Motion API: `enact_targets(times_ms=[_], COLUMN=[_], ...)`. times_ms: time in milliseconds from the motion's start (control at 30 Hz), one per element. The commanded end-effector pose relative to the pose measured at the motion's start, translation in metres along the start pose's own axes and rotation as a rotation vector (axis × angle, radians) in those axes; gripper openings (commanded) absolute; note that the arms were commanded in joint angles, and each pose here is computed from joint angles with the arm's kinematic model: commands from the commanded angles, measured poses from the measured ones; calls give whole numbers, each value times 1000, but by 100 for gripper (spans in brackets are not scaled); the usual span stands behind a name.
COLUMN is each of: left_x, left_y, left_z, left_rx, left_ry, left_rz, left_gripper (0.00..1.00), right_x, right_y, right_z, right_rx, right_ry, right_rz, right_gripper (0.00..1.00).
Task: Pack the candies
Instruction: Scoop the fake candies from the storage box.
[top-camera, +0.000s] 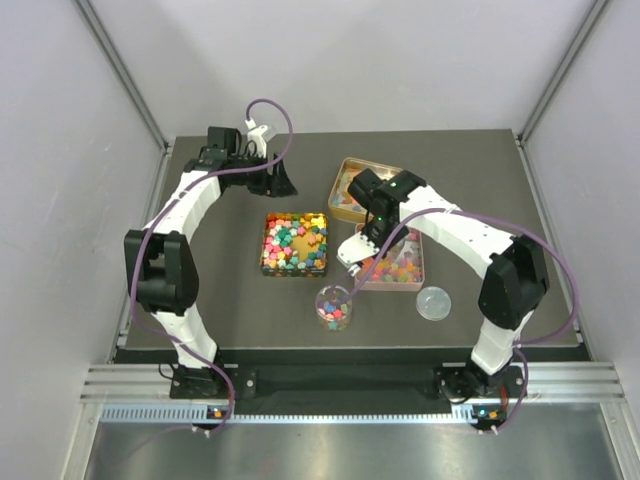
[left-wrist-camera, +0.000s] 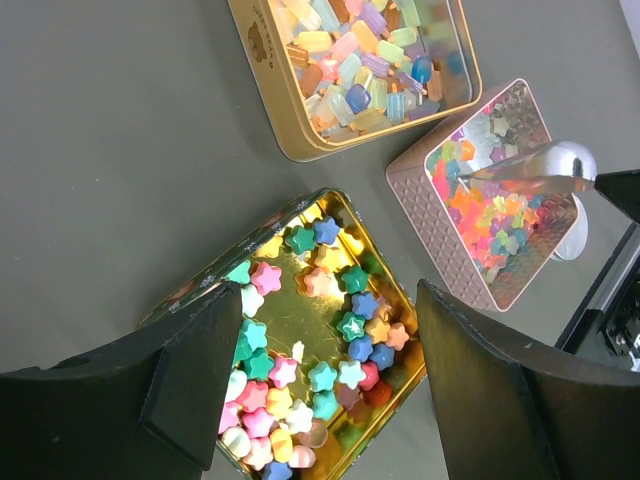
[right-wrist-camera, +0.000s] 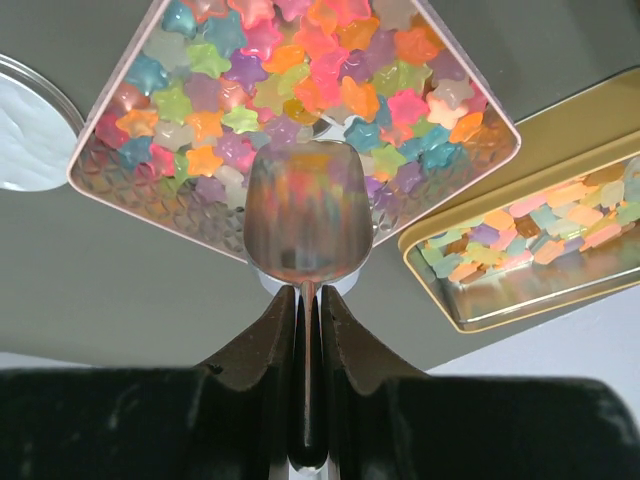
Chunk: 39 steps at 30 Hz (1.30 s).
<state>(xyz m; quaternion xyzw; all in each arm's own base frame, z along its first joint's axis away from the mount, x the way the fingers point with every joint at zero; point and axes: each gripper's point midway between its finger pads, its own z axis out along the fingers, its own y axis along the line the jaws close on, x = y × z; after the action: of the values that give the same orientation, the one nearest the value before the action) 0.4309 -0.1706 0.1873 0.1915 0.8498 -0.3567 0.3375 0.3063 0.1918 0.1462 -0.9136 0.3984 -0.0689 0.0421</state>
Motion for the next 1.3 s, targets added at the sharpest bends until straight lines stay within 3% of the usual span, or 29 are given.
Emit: enact_targets(times_ms=[0,333,800,1267], left_x=[-8,4,16,16], left_y=[-6,-8,10,21], left_z=[-7,-11,-3,-1], left_rx=[30,43,7,-33], left_ry=[-14,35,83,110], left_rz=[27,37,27,46], left_gripper=[75,75,75,75], right_x=[-20,1,51,102], right_y=[2,16,23,28], right_z=[-3,32,40,58], right_rx=[-21,-69,-96,-115], right_ry=[-86,-82,-225,-113], right_rz=[14,44,50,-149], right_gripper=[0,0,0,0])
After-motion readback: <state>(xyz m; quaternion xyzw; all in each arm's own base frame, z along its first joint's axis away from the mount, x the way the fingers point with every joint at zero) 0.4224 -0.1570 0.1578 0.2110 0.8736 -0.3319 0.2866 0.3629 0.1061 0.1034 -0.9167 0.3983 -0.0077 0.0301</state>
